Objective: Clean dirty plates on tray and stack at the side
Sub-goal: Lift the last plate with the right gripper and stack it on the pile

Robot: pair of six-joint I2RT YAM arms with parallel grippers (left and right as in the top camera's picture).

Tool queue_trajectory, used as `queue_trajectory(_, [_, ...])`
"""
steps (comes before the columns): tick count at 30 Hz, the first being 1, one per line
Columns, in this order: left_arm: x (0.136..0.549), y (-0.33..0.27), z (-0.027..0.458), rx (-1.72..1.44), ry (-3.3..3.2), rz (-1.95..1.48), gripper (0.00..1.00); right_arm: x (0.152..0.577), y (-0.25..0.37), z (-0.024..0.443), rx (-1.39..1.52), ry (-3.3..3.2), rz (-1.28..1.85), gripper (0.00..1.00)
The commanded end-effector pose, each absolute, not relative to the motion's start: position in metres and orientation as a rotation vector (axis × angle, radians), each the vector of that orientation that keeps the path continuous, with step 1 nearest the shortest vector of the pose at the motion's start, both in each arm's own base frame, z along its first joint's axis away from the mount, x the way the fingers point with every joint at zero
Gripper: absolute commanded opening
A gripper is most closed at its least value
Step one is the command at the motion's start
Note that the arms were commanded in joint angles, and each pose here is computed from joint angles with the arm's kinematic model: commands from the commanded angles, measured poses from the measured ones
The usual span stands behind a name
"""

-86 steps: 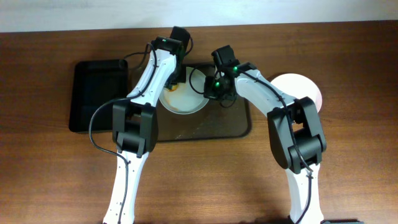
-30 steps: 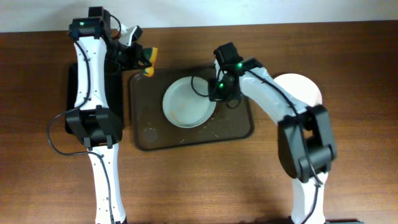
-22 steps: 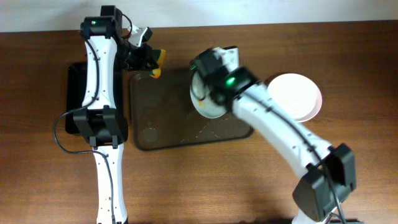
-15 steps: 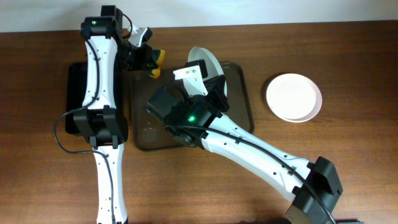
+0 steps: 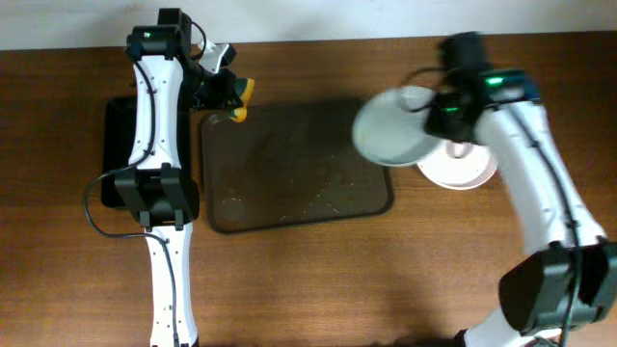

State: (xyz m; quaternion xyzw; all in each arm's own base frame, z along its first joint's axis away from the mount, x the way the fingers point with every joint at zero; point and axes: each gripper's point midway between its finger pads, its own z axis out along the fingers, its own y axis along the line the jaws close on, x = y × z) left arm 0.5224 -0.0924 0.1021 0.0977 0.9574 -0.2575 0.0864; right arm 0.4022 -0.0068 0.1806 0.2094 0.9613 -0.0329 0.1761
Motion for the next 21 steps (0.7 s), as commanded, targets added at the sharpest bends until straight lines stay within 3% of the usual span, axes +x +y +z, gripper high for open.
queue_trajectory(1, [0.526,-0.093,0.106,0.290,2.839,-0.746,0.00,0.385,-0.068,0.177,0.816,2.706,-0.031,0.04])
queue_trajectory(6, [0.529,-0.093,0.107,0.294,2.825,-0.741,0.00,0.385,-0.120,0.107,1.016,2.618,-0.062,0.04])
queue_trajectory(12, [0.529,-0.093,0.107,0.294,2.825,-0.741,0.00,0.383,-0.122,0.065,1.066,2.606,-0.077,0.04])
queue_trajectory(14, [0.529,-0.093,0.107,0.294,2.825,-0.741,0.00,0.391,-0.120,0.064,1.052,2.589,-0.042,0.55])
queue_trajectory(15, [0.529,-0.093,0.107,0.294,2.825,-0.741,0.00,0.399,-0.113,0.068,0.993,2.595,0.021,0.66])
queue_trajectory(18, [0.529,-0.093,0.107,0.294,2.825,-0.740,0.00,0.428,-0.070,0.110,0.659,2.611,0.210,0.73])
queue_trajectory(20, [0.529,-0.096,0.107,0.302,2.824,-0.741,0.01,0.448,-0.002,0.141,0.277,2.600,0.314,0.72])
queue_trajectory(21, [0.529,-0.098,0.107,0.310,2.821,-0.739,0.00,0.452,0.029,0.142,0.141,2.594,0.326,0.67])
